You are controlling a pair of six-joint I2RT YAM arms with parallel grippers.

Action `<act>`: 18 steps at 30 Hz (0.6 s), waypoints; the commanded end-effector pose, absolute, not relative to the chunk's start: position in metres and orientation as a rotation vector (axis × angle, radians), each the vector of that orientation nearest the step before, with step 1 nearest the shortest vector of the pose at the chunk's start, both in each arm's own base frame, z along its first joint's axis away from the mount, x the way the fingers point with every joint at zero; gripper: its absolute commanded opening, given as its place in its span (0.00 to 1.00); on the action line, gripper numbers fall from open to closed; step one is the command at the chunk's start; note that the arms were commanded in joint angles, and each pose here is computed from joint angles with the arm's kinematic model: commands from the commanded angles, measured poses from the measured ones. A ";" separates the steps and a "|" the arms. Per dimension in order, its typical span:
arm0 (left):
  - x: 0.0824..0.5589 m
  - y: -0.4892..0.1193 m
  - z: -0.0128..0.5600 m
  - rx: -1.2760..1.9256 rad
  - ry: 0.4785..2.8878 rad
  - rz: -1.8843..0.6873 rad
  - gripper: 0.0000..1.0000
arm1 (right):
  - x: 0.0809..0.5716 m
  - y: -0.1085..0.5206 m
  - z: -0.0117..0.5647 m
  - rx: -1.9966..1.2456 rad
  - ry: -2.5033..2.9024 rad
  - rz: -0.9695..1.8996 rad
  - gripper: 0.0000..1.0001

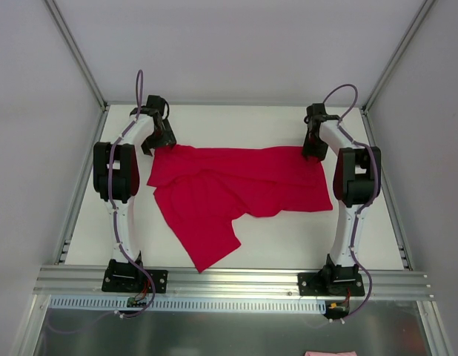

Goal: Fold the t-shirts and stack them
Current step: Fold the flattened tshirt in 1/3 of the way

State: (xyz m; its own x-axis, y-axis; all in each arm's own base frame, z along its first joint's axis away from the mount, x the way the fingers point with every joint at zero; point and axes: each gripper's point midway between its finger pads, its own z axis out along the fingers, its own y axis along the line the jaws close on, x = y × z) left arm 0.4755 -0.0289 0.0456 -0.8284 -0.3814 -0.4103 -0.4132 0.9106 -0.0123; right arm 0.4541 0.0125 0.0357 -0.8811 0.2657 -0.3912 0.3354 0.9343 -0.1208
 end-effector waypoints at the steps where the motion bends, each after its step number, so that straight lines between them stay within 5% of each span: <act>1: 0.474 -0.025 0.077 -0.550 2.607 0.130 0.75 | 0.466 0.017 0.040 0.460 2.711 -0.203 0.43; 11: 0.474 -0.026 0.082 -0.549 2.600 0.125 0.77 | 0.472 0.023 0.038 0.445 2.746 -0.096 0.42; 13: 0.474 -0.025 0.084 -0.546 2.598 0.131 0.77 | 0.473 0.024 0.039 0.444 2.749 -0.084 0.35; 16: 0.474 -0.024 0.084 -0.541 2.596 0.138 0.77 | 0.474 0.024 0.038 0.445 2.751 -0.080 0.04; 18: 0.474 -0.024 0.083 -0.543 2.601 0.137 0.78 | 0.475 0.024 0.038 0.448 2.754 -0.088 0.01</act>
